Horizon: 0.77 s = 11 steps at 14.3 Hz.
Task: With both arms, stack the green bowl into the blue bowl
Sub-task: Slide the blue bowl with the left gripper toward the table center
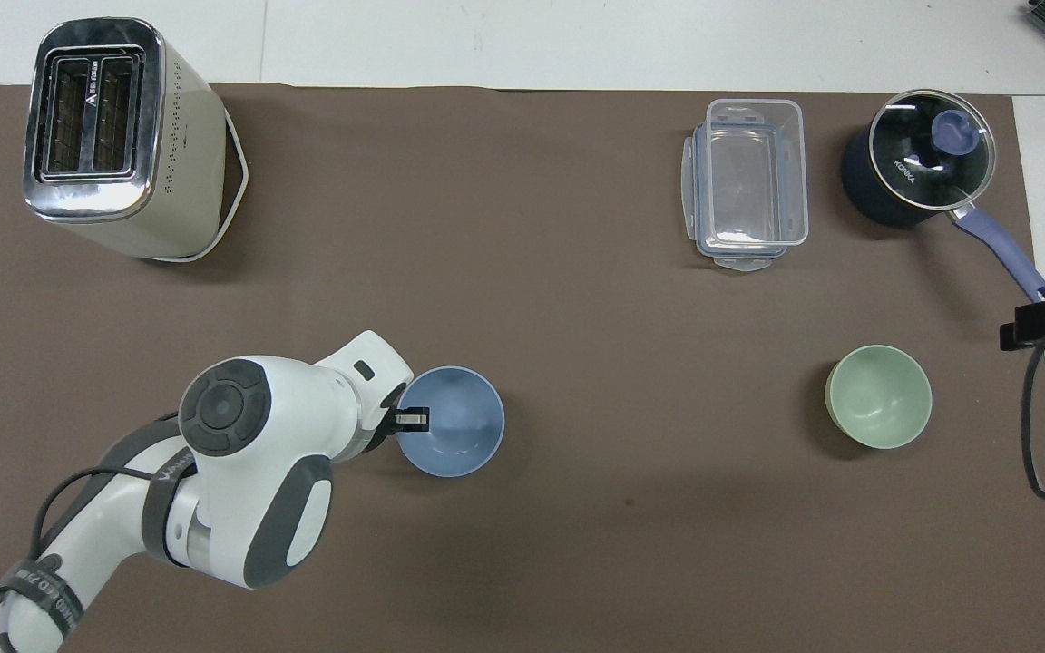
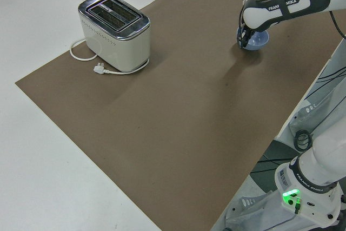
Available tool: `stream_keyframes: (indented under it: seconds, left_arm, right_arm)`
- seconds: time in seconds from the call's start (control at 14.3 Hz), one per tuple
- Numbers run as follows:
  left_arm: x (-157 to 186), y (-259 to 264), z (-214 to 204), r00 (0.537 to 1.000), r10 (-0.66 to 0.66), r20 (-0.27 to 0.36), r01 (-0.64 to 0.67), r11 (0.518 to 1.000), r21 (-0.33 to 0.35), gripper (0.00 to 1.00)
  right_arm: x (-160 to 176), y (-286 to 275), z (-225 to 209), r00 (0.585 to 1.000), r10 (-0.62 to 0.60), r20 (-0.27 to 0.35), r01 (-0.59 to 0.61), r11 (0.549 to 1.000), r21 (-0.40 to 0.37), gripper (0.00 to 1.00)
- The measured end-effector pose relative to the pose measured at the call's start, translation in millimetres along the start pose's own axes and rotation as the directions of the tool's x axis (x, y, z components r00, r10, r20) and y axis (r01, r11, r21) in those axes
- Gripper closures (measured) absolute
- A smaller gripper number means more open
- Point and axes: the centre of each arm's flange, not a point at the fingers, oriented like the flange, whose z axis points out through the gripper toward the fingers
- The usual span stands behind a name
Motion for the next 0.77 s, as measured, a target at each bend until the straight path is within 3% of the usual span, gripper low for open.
stream_keyframes:
  seconds: [0.14,0.21,0.56,0.77]
  left_arm:
    - [-3.0,4.3,4.4,1.0,-0.004,0.008,0.004,1.0,0.003,0.96]
    - [-3.9,5.7,5.6,1.0,-0.006,0.01,0.006,1.0,0.004,0.91]
    - [-3.5,4.0,5.2,1.0,-0.018,0.023,0.017,1.0,0.009,0.37]
    - [6.7,1.5,-7.6,1.0,-0.001,0.006,0.001,1.0,0.028,0.04]
  right_arm:
    - [0.1,2.4,0.0,1.0,0.004,0.0,-0.004,1.0,0.0,0.0]
    - [0.2,3.7,0.0,1.0,0.007,0.0,-0.007,1.0,0.0,0.0]
    - [0.4,6.1,0.5,1.0,0.011,0.0,-0.011,1.0,0.0,0.0]
    - [8.2,8.4,8.6,0.999,-0.026,-0.041,0.026,1.0,0.001,0.0]
